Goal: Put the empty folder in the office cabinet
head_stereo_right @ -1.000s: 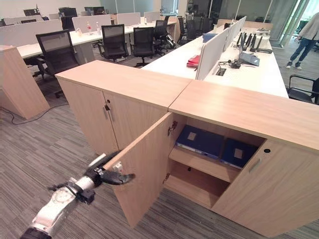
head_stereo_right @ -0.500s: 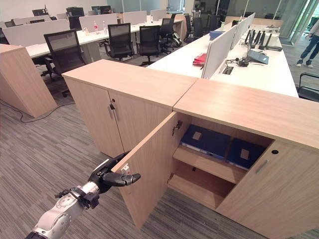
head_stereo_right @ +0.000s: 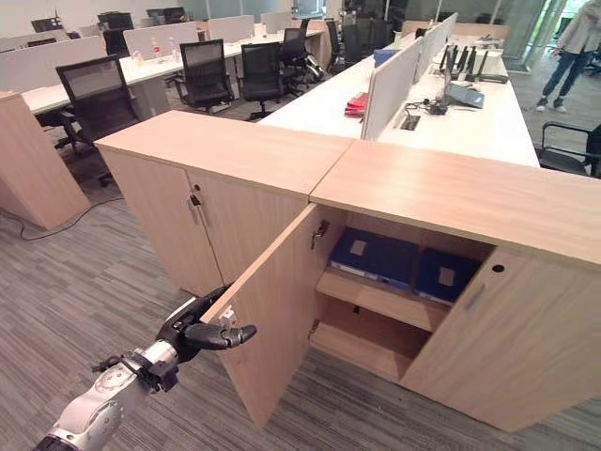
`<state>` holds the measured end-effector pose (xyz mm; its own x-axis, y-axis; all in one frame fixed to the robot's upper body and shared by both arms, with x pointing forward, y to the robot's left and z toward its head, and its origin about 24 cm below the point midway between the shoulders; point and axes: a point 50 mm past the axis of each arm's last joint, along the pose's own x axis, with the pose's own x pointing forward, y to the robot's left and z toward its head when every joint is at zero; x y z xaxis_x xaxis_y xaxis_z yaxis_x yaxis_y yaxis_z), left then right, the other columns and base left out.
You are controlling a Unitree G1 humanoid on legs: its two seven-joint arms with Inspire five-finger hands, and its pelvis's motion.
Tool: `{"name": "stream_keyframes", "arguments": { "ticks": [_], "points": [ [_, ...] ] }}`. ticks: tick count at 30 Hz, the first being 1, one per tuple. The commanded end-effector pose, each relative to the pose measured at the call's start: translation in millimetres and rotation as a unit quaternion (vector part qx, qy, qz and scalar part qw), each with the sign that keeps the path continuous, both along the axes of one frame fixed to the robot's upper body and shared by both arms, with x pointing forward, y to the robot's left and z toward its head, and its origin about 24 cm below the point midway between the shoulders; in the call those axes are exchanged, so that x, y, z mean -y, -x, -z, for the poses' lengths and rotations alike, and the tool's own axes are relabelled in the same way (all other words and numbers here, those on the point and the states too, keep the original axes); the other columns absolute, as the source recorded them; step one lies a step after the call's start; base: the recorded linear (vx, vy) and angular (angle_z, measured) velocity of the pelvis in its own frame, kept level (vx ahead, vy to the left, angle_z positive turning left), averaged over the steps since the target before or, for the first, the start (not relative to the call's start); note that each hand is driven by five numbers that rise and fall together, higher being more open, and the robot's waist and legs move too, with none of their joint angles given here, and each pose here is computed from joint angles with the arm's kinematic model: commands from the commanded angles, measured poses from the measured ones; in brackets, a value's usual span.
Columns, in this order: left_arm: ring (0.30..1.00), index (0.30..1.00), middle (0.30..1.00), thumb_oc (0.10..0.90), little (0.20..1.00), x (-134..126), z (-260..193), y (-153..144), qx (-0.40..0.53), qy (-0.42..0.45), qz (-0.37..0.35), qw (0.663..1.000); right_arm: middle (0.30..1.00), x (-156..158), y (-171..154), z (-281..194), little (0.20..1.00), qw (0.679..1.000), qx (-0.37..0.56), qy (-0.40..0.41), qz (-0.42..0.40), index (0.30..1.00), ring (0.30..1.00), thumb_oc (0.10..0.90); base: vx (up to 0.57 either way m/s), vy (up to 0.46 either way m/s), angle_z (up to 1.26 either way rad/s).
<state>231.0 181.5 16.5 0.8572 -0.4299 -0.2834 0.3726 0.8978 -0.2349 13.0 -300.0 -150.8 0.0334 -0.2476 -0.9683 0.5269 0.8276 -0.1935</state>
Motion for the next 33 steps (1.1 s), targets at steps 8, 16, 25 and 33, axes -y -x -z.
{"name": "stream_keyframes", "arguments": {
  "ticks": [8,16,25,33],
  "points": [
    [0.9,0.9,0.9,0.8,0.9,206.3,-154.4,24.5,0.186,0.317,0.424,0.828,0.9,-4.9,-11.0,1.5,0.9,0.999,0.008,-0.004,-0.032,0.9,0.9,0.8,-0.01,-0.027,0.11],
    [0.9,0.9,0.9,0.8,0.9,221.6,-189.5,32.6,0.21,0.364,0.443,0.792,0.9,-15.6,-7.4,5.9,0.9,0.999,-0.002,-0.015,-0.045,0.9,0.9,0.8,-0.01,-0.007,0.23],
    [0.9,0.9,0.9,0.8,0.9,226.0,-190.1,30.1,0.228,0.318,0.46,0.797,0.9,-20.4,-4.3,7.7,0.9,0.999,-0.004,-0.021,-0.031,0.9,0.9,0.8,0.0,0.006,-0.19],
    [0.9,0.9,0.9,0.8,0.9,227.3,-184.3,30.7,0.233,0.282,0.48,0.797,0.9,-29.4,-3.4,10.6,0.9,0.999,-0.004,-0.036,-0.022,0.9,0.9,0.8,0.01,0.004,-0.11]
  ]
}}
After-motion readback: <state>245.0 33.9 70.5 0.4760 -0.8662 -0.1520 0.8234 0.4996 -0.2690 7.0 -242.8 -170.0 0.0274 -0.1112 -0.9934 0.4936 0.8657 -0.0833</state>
